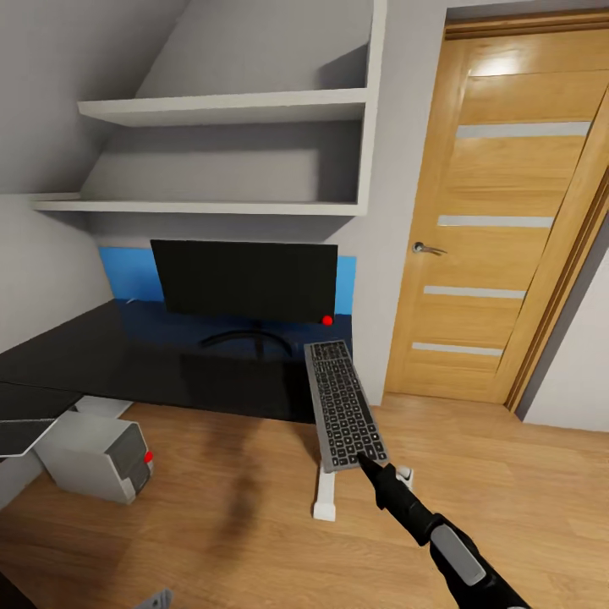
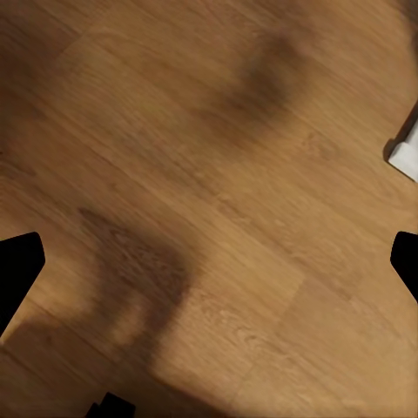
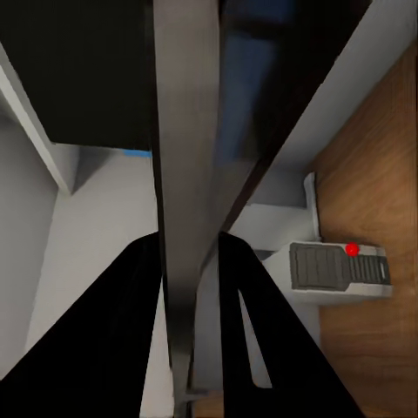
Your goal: In the bedroom, organize the workspace by keeping the computer under the desk, ensuring the monitor is on the desk, placing the keyboard on the desk next to the monitor, placing the mouse on the desk next to the keyboard, moving the folder from the swivel chair onto the desk next to the mouse, stacking the notebook on top of the folder with the pen on top of the notebook, and positioning the swivel chair next to the desk.
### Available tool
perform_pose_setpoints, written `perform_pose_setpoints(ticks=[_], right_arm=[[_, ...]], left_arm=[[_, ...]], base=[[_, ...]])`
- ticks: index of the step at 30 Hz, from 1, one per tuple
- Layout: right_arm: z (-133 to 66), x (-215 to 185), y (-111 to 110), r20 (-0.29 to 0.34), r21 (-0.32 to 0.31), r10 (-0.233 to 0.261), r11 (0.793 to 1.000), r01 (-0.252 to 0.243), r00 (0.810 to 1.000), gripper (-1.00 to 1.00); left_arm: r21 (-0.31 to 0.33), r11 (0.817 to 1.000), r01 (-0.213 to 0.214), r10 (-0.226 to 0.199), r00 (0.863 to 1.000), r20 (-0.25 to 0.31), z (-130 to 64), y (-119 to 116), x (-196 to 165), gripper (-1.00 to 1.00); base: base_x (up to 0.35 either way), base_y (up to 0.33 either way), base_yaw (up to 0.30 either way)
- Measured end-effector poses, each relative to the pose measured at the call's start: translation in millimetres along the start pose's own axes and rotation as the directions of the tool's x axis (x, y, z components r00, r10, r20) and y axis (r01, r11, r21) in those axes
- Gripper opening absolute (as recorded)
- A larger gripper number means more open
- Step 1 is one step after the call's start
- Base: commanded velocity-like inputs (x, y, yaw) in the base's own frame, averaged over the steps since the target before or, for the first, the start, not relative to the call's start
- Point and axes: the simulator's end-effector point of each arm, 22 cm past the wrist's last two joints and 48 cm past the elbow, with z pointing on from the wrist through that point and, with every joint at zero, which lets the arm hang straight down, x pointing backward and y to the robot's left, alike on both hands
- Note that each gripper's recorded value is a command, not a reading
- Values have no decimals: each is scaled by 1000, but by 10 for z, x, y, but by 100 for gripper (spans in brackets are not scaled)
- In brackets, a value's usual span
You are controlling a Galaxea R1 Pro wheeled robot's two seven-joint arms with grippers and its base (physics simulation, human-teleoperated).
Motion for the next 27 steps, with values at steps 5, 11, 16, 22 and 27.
perform_pose_setpoints(ticks=[5,11,16,22,27], right_arm=[[118,37,-25,46,36,8,999,-10,999,-100],[158,-76,142,84,-6,23,1000,-23,996,-100],[140,-208,203,138,-46,109,994,-104,984,-100],[126,-557,-39,472,119,-34,993,-26,881,-100],[135,-477,-180,533,207,-59,976,-62,844,-100]], left_arm=[[-5,1000,-1,1,1000,-5,7,23,25,100],[-10,1000,-1,1,1000,-9,14,43,44,100],[-6,1000,-4,4,1000,-11,11,22,57,100],[-4,1000,-10,10,1000,-11,8,9,63,100],[-4,1000,-10,10,1000,-11,8,9,63,100]], base=[[0,0,0],[0,0,0],[0,0,0],[0,0,0],[0,0,0]])
